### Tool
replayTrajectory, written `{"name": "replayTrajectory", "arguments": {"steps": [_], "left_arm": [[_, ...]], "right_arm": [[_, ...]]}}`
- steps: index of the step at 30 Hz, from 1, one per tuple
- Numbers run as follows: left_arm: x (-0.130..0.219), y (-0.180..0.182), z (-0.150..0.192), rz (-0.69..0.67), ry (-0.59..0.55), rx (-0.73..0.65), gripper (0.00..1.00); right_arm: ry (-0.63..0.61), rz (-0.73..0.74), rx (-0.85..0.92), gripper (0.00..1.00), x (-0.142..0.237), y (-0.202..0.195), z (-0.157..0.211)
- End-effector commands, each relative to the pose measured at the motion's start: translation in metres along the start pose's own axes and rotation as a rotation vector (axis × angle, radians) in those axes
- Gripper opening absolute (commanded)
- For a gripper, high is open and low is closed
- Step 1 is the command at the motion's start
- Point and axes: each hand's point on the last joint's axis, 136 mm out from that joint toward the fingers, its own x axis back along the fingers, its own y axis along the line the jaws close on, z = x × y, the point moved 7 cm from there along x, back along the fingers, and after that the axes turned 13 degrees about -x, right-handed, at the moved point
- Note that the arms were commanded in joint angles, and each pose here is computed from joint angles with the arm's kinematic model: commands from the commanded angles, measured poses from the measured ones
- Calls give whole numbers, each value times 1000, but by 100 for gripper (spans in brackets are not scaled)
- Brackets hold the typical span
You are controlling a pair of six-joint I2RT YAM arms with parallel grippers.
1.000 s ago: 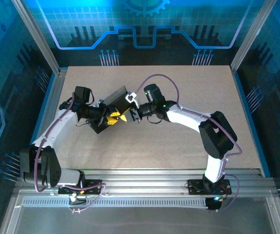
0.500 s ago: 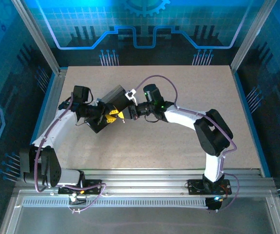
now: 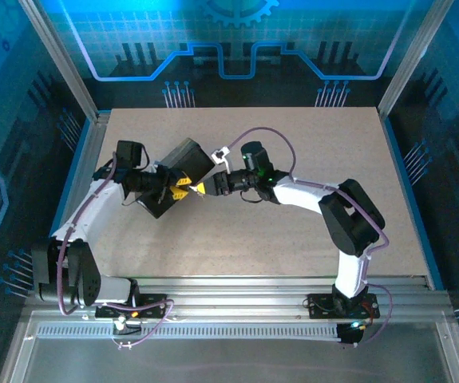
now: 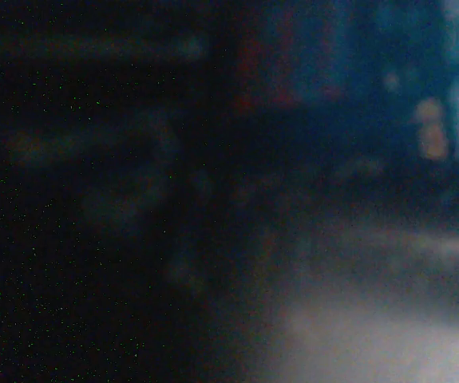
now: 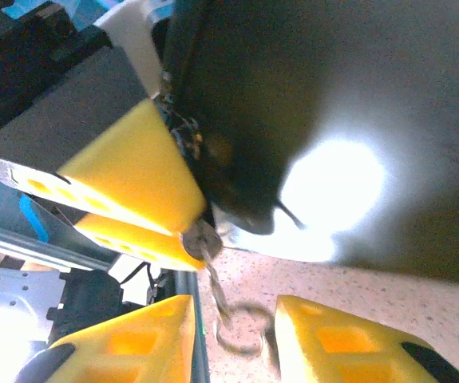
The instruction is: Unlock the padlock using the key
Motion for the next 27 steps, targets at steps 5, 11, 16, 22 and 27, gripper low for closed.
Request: {"name": "replayTrajectory", "arguments": {"steps": [5, 11, 16, 22, 27], "left_arm": [[4, 12, 2, -21, 1, 86, 0], [4, 12, 2, -21, -1, 82, 0], [4, 12, 2, -17, 3, 81, 0], [4, 12, 3, -12, 3, 82, 0], [5, 11, 4, -7, 3, 81, 0]], "right_arm": [[-36, -17, 38, 30, 15, 11, -5], [15, -60, 88, 31, -1, 24, 0], [28, -65, 97, 30, -10, 26, -1], [42, -73, 86, 21, -17, 24, -3], [43, -58, 76, 21, -19, 19, -3]]}}
